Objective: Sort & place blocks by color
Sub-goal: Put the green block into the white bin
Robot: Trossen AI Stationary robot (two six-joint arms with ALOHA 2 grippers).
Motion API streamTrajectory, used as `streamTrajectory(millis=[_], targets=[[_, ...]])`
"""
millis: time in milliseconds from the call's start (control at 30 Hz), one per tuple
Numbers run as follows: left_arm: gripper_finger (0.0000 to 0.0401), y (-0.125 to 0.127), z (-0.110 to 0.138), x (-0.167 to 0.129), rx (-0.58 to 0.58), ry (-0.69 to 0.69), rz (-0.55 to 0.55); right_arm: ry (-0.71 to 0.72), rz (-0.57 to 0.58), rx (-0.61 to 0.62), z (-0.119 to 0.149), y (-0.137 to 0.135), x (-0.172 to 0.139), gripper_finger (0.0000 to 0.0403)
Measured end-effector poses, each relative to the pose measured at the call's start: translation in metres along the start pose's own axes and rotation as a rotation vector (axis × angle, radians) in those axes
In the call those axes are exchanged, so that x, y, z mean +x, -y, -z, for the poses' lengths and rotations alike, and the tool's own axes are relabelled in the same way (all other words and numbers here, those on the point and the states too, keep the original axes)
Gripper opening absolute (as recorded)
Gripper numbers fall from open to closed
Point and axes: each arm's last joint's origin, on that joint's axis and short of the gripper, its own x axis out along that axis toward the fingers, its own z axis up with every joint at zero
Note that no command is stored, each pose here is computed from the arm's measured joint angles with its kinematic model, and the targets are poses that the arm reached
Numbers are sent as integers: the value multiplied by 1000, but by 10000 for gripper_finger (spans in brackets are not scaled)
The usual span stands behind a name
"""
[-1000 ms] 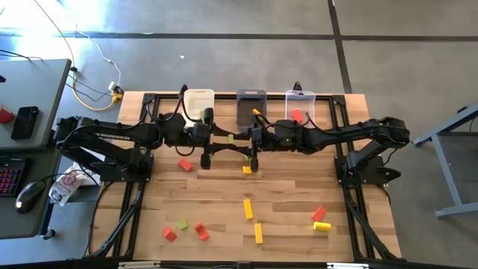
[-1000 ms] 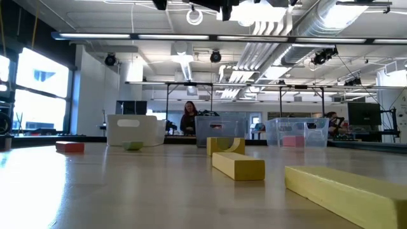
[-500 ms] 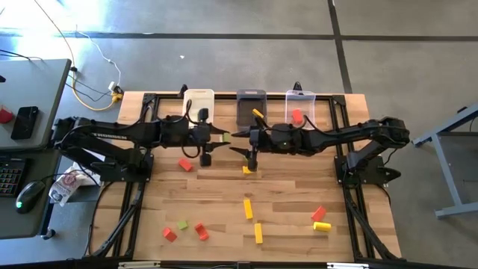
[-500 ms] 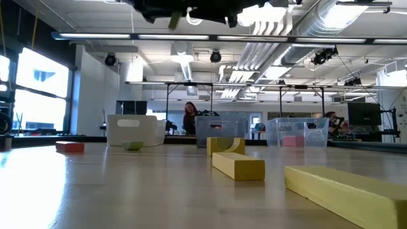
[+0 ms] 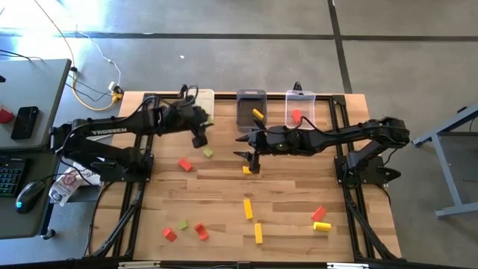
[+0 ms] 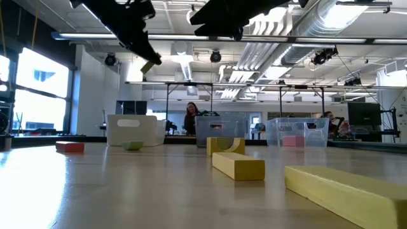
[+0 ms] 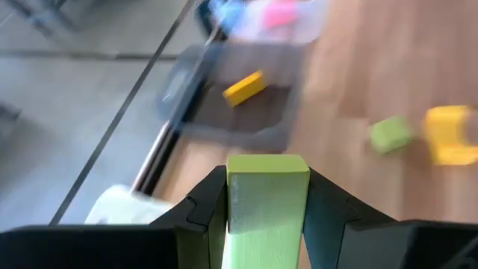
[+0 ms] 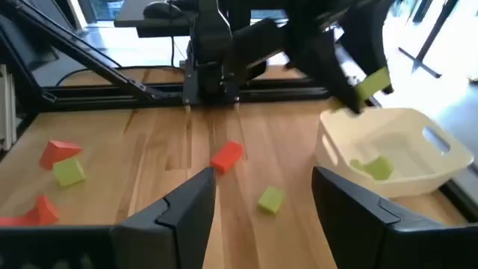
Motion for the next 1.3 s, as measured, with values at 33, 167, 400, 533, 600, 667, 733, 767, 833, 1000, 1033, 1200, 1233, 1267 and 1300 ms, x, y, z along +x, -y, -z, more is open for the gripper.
streamTrajectory(millis=[33, 167, 400, 533, 600, 667, 733, 767, 833, 1000, 1033, 1200, 1233, 1267, 1300], targets=[[104, -6, 2, 1, -15, -17, -19, -8, -1, 2, 1, 0, 0, 209], [104, -31, 13, 9, -93, -85, -97, -27, -8, -2, 3, -3, 0, 209], [104, -61, 33, 35, -211, -215, -174, -35, -20, 8, 4, -7, -1, 209], [104, -72, 45, 51, -250, -281, -161, -52, -24, 14, 5, -9, -2, 209], [104, -76, 51, 60, -262, -314, -159, -59, -25, 28, 6, -10, -2, 209], [104, -78, 57, 67, -270, -347, -159, -69, -24, 33, 7, -10, -2, 209], [104, -79, 61, 74, -275, -372, -154, -76, -23, 32, 8, -10, -2, 209], [104, -79, 63, 77, -277, -385, -148, -79, -23, 32, 8, -10, -2, 209], [105, -79, 67, 82, -283, -406, -135, -85, -22, 34, 8, -9, -2, 209], [135, -76, 75, 94, -288, -455, -112, -96, -21, 42, 10, -9, -2, 209], [139, -75, 76, 96, -287, -465, -108, -99, -20, 47, 10, -9, -2, 209], [144, -74, 80, 102, -296, -486, -107, -108, -19, 45, 11, -9, -2, 209], [146, -74, 80, 102, -303, -484, -110, -108, -19, 45, 11, -9, -2, 209], [147, -74, 80, 102, -309, -483, -112, -108, -19, 45, 11, -9, -2, 209], [150, -74, 80, 102, -310, -483, -112, -108, -19, 45, 11, -9, -2, 209]])
